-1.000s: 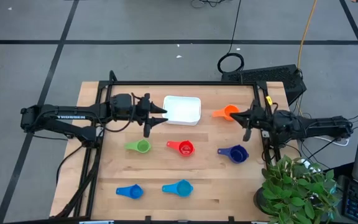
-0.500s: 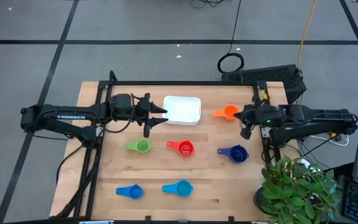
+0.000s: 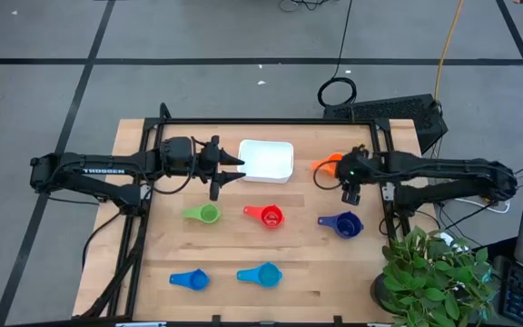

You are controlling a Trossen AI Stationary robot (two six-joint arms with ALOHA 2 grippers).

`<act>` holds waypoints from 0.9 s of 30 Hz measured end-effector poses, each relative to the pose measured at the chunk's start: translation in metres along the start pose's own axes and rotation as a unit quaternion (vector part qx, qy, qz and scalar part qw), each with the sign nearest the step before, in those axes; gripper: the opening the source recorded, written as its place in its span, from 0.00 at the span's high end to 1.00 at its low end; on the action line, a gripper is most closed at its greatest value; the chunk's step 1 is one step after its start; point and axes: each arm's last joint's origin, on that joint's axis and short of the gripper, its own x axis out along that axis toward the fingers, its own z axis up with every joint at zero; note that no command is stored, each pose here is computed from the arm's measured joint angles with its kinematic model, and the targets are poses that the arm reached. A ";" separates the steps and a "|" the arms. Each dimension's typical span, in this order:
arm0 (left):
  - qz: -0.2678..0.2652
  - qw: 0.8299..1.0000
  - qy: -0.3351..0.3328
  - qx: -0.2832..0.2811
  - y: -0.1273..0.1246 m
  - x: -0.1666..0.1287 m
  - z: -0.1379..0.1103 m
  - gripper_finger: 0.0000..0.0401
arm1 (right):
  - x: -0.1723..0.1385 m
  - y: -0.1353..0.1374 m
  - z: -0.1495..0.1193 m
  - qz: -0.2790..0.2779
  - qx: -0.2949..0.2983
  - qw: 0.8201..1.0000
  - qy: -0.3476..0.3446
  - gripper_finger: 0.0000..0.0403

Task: Nest measuring cups in basket
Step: Stack the orange measuring cup on top of the violet measuring cup

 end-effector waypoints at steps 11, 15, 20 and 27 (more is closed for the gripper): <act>0.000 1.000 0.002 0.002 0.000 0.000 0.000 0.57 | 0.034 -0.033 0.007 0.027 0.013 0.999 0.034 0.54; 0.000 1.000 0.006 0.002 0.000 0.000 -0.001 0.57 | 0.044 -0.041 0.006 0.024 0.023 0.998 0.060 0.56; 0.000 1.000 0.007 0.002 0.000 0.000 -0.001 0.57 | 0.061 -0.046 0.000 0.024 0.029 0.996 0.083 0.56; 0.000 1.000 0.009 0.000 0.000 0.000 -0.002 0.57 | 0.075 -0.045 -0.008 0.017 0.026 0.997 0.070 0.66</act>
